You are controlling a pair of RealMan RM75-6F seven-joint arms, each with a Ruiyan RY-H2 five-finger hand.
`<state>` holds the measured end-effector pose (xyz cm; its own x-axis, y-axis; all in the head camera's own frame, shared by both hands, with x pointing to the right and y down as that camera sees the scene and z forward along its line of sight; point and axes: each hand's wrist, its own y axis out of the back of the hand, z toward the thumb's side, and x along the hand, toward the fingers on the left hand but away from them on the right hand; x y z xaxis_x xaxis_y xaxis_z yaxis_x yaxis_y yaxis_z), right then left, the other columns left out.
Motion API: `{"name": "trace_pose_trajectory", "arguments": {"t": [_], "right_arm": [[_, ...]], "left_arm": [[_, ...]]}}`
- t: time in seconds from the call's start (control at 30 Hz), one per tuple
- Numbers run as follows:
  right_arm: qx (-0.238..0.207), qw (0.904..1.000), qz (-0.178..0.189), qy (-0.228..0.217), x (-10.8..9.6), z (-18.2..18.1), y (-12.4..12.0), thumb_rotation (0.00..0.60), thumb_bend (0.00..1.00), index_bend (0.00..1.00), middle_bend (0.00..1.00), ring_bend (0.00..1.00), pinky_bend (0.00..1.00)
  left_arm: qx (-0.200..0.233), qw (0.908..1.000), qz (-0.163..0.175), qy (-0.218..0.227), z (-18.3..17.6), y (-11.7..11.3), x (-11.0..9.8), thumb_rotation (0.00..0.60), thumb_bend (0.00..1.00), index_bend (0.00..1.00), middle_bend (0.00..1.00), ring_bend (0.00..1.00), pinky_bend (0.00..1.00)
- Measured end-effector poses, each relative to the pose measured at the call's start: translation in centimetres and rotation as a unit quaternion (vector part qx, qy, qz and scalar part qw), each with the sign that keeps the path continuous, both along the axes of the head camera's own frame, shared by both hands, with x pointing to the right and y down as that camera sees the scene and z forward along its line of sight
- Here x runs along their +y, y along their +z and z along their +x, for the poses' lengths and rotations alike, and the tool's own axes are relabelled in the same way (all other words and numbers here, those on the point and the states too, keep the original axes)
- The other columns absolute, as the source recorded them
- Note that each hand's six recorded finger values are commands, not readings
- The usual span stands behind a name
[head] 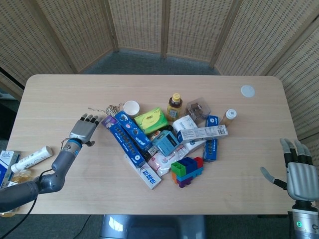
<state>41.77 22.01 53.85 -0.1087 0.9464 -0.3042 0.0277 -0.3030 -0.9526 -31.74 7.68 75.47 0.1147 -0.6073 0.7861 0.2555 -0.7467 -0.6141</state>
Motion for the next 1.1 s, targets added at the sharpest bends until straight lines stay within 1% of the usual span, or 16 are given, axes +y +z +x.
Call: {"name": "trace_pose_trajectory", "arguments": {"t": [0.13, 0.23, 0.33, 0.43, 0.57, 0.63, 0.67, 0.73, 0.77, 0.87, 0.93, 1.1], "right_arm": [[-0.001, 1.0, 0.002, -0.002, 0.0, -0.2, 0.0, 0.0, 0.2, 0.0, 0.13, 0.0, 0.0], [-0.001, 1.0, 0.003, -0.002, -0.1, -0.2, 0.0, 0.0, 0.19, 0.0, 0.13, 0.0, 0.0], [-0.004, 1.0, 0.005, -0.003, -0.2, -0.3, 0.0, 0.0, 0.2, 0.0, 0.13, 0.0, 0.0], [-0.005, 1.0, 0.006, -0.003, -0.2, -0.2, 0.0, 0.0, 0.2, 0.0, 0.13, 0.0, 0.0], [-0.008, 0.9999, 0.007, -0.004, -0.4, -0.4, 0.1, 0.0, 0.19, 0.0, 0.13, 0.0, 0.0], [-0.01, 0.9999, 0.006, -0.007, -0.5, -0.6, 0.3, 0.0, 0.19, 0.0, 0.13, 0.0, 0.0], [-0.012, 0.9999, 0.005, -0.008, -0.6, -0.7, 0.4, 0.0, 0.2, 0.0, 0.13, 0.0, 0.0], [-0.016, 0.9998, 0.003, -0.013, -0.8, -1.2, 0.7, 0.0, 0.2, 0.0, 0.13, 0.0, 0.0], [-0.018, 0.9997, 0.003, -0.015, -0.9, -1.3, 0.8, 0.0, 0.2, 0.0, 0.13, 0.0, 0.0], [-0.022, 0.9996, 0.003, -0.017, -1.0, -1.7, 1.0, 0.0, 0.19, 0.0, 0.13, 0.0, 0.0], [-0.022, 0.9996, 0.004, -0.017, -0.9, -1.7, 1.0, 0.0, 0.19, 0.0, 0.13, 0.0, 0.0], [-0.018, 0.9998, 0.006, -0.01, -0.6, -1.3, 0.6, 0.0, 0.2, 0.0, 0.13, 0.0, 0.0]], "left_arm": [[-0.005, 0.9999, -0.011, 0.004, 0.3, 0.6, 0.4, 0.6, 0.33, 0.0, 0.0, 0.0, 0.0], [-0.006, 0.9999, -0.014, 0.006, 0.2, 0.5, 0.8, 0.6, 0.33, 0.0, 0.0, 0.0, 0.0], [-0.001, 0.9998, -0.018, 0.009, 0.1, 0.0, 1.3, 0.6, 0.33, 0.0, 0.0, 0.0, 0.0], [0.008, 0.9996, -0.023, 0.017, 0.0, -1.0, 2.2, 0.6, 0.33, 0.0, 0.0, 0.0, 0.0], [0.026, 0.9987, -0.033, 0.029, -0.6, -3.3, 4.4, 0.6, 0.33, 0.0, 0.04, 0.07, 0.0], [0.035, 0.9984, -0.035, 0.028, -1.1, -4.8, 5.4, 0.6, 0.33, 0.0, 0.05, 0.08, 0.0], [0.041, 0.9983, -0.032, 0.027, -1.5, -5.9, 5.8, 0.6, 0.33, 0.0, 0.05, 0.07, 0.0], [0.049, 0.9983, -0.019, 0.027, -2.2, -7.4, 6.1, 0.6, 0.33, 0.0, 0.03, 0.03, 0.0], [0.052, 0.9983, -0.006, 0.026, -2.6, -8.2, 6.2, 0.6, 0.33, 0.0, 0.01, 0.01, 0.0], [0.061, 0.9978, 0.023, 0.016, -3.7, -9.5, 5.9, 0.6, 0.33, 0.0, 0.0, 0.0, 0.0], [0.06, 0.9978, 0.028, 0.011, -4.1, -9.4, 5.5, 0.6, 0.33, 0.0, 0.0, 0.0, 0.0], [0.043, 0.9989, 0.017, -0.003, -4.9, -7.1, 4.5, 0.6, 0.33, 0.0, 0.0, 0.0, 0.0]]}}
